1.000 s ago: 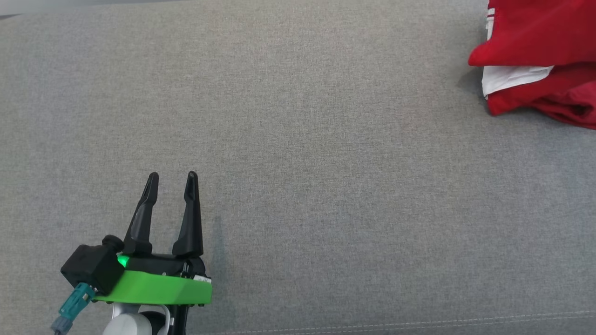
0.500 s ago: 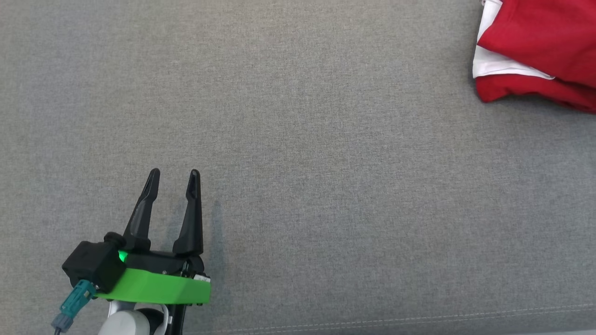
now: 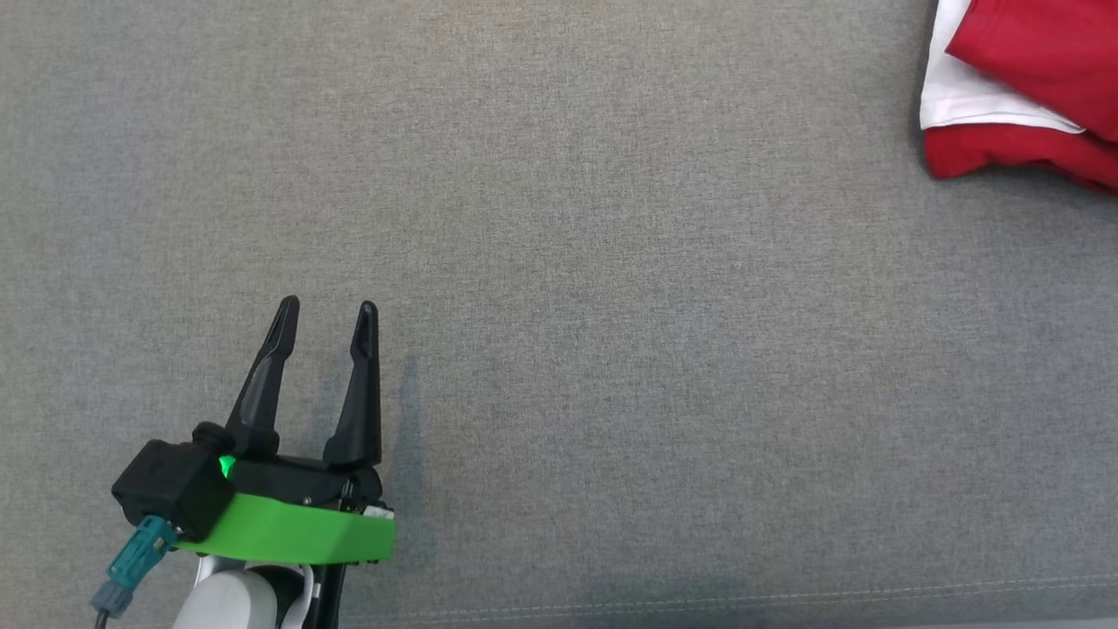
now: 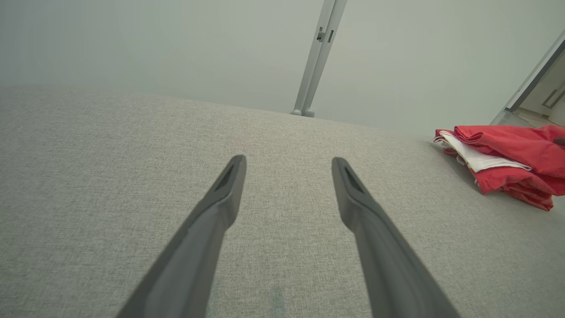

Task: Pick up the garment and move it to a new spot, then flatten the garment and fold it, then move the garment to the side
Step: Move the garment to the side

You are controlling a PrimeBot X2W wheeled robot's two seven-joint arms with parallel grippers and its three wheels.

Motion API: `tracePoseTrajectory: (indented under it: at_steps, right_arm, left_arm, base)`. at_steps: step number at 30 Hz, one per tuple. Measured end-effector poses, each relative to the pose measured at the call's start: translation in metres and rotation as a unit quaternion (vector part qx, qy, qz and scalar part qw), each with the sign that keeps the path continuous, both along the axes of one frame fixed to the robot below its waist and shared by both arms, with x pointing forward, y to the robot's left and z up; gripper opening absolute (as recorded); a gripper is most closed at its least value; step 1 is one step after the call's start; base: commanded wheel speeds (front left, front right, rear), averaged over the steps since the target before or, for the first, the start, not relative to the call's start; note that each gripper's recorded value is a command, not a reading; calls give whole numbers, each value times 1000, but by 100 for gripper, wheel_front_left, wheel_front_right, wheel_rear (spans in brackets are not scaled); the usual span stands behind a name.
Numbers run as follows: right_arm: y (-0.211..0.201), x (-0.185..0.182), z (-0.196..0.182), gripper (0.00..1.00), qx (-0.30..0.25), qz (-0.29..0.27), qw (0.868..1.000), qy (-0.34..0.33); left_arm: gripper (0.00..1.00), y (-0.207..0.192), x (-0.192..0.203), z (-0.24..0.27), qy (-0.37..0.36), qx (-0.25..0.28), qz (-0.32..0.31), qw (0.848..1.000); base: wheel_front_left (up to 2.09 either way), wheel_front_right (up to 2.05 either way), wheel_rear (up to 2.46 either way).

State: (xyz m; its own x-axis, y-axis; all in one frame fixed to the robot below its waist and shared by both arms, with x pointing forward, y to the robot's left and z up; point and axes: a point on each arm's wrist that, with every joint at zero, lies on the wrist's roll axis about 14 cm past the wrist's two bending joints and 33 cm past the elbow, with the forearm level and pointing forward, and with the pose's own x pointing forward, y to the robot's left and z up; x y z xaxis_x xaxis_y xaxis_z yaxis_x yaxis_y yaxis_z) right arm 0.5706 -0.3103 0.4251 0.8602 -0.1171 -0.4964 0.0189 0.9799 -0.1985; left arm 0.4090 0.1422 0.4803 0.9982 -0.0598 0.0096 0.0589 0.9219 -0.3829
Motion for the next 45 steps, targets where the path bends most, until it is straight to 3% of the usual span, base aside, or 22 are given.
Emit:
tracePoseTrajectory:
  at_steps: [2, 4, 10, 35, 40, 45]
  right_arm:
    - [-2, 2, 1, 82, -5, -2, 1000, -9]
    - [-3, 6, 5, 100, -23, 7, 999, -23]
    - [-10, 12, 14, 100, -67, 19, 996, -58]
    - [56, -4, 41, 100, 26, 56, 987, -146]
    - [70, -12, 60, 100, 46, 69, 982, -169]
    - [85, -12, 114, 100, 62, 89, 965, -238]
  left_arm:
    - [100, 1, 1, -1, 3, 1, -1, 1000]
    - [100, 0, 1, -3, 5, 2, -2, 1000]
    - [100, 0, 2, -5, 8, 7, -5, 1000]
    - [100, -29, 17, 19, -36, -5, -50, 998]
    - [100, -37, 18, 27, -45, -12, -55, 997]
    - [100, -35, 17, 32, -47, -10, -42, 998]
  base:
    - [0, 0, 0]
    - [0, 0, 0]
    - [0, 0, 0]
    - [0, 0, 0]
    - [0, 0, 0]
    - [0, 0, 0]
